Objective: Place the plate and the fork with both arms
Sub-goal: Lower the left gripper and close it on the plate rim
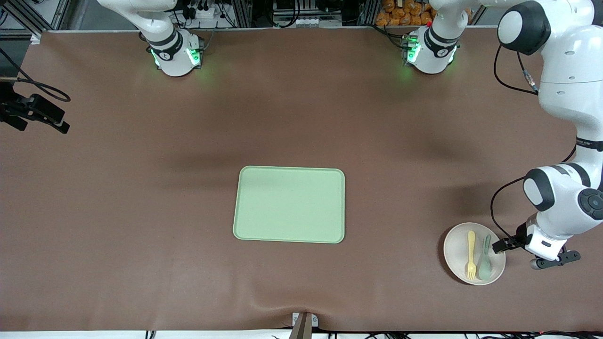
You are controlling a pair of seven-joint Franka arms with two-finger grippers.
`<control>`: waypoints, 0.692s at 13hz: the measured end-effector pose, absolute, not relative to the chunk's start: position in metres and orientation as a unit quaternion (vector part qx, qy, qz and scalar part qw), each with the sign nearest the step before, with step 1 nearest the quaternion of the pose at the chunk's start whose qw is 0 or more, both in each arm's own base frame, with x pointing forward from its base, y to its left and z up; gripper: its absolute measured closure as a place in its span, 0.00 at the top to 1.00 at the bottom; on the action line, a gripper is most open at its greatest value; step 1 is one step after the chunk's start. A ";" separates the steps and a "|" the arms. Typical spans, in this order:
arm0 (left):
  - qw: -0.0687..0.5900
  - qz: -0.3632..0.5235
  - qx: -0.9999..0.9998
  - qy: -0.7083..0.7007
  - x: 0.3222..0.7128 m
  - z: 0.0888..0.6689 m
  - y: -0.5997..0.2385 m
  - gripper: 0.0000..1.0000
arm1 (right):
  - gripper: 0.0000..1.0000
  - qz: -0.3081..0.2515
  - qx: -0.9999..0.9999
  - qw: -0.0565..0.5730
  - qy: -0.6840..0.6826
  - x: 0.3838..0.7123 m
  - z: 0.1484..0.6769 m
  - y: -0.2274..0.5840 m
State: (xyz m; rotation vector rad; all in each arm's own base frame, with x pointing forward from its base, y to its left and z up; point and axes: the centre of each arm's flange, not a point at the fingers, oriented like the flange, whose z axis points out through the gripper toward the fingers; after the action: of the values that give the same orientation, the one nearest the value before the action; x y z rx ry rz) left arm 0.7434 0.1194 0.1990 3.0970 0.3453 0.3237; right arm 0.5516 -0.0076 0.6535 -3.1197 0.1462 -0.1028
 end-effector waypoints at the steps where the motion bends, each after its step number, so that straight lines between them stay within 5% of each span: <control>1: 0.005 0.104 0.988 0.110 0.745 0.195 0.120 1.00 | 1.00 -0.033 -0.998 0.008 0.047 0.552 0.653 -0.008; 9: 0.006 0.120 0.987 0.106 0.751 0.185 0.120 0.97 | 1.00 -0.033 -0.998 0.008 0.047 0.552 0.653 -0.008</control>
State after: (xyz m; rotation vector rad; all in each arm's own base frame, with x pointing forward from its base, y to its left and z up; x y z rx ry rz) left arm 0.7514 0.1201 0.1847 3.0900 0.3324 0.3748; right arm 0.5516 -0.0076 0.6535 -3.1196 0.1462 -0.1029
